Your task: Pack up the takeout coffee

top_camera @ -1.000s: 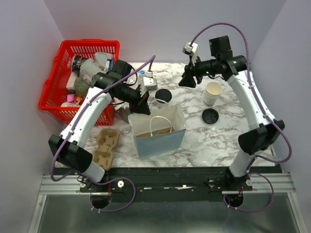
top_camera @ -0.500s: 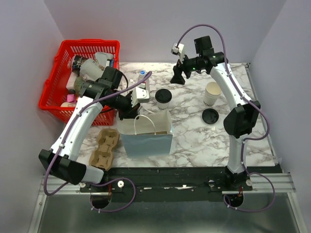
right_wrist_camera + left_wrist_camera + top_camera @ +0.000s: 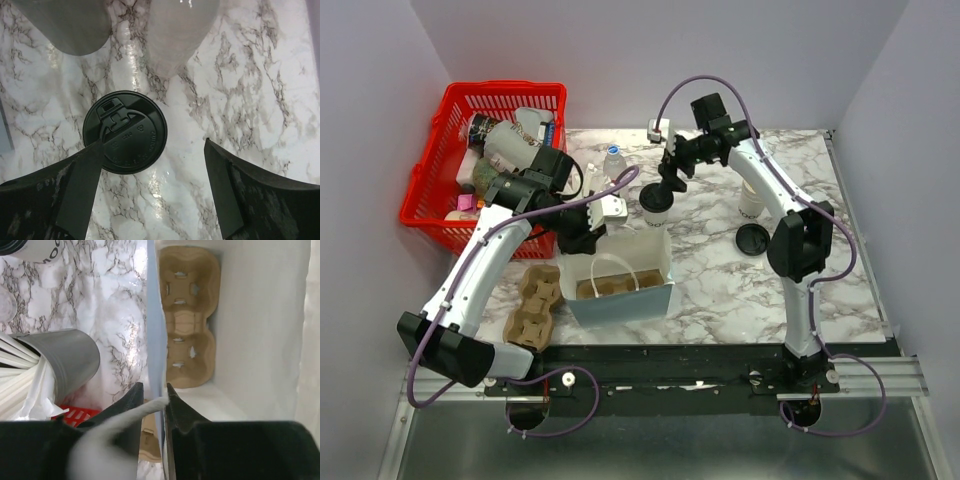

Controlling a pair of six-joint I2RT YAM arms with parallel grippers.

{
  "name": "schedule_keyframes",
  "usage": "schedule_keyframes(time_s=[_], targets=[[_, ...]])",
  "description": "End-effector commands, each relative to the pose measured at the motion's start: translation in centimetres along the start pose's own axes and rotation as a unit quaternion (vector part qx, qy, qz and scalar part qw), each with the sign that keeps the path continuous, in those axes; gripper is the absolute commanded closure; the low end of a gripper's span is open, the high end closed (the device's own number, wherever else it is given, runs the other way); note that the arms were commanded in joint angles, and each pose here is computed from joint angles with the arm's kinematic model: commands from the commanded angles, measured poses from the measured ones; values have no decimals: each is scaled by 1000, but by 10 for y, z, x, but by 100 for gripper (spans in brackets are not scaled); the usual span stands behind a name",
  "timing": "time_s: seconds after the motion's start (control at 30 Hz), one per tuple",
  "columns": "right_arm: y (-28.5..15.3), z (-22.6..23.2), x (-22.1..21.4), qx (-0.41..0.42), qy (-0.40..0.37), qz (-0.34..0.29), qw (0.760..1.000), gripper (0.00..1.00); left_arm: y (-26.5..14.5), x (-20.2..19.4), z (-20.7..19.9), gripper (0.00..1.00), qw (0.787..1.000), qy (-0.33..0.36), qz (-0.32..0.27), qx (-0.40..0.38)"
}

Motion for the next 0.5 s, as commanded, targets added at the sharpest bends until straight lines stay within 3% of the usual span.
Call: schedule_keyframes(time_s=[0.0, 0.13, 0.47], targets=[[17, 8, -10, 28, -59, 6, 998, 10, -10, -22, -27, 63, 995, -47, 74, -44], [20, 10, -9, 52, -99, -8, 994, 10, -9, -20, -25, 57, 995, -46, 77, -43], [27, 20, -11, 108, -134, -30, 985, 7, -6, -18, -29, 55, 995, -47, 79, -49]])
Point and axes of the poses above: each gripper's point midway between its finger pads, its own y axis out along the fingers, its own z axis along the line the jaws close on, x = y × z, the point moved 5 cm from there along -y, back along the fingers
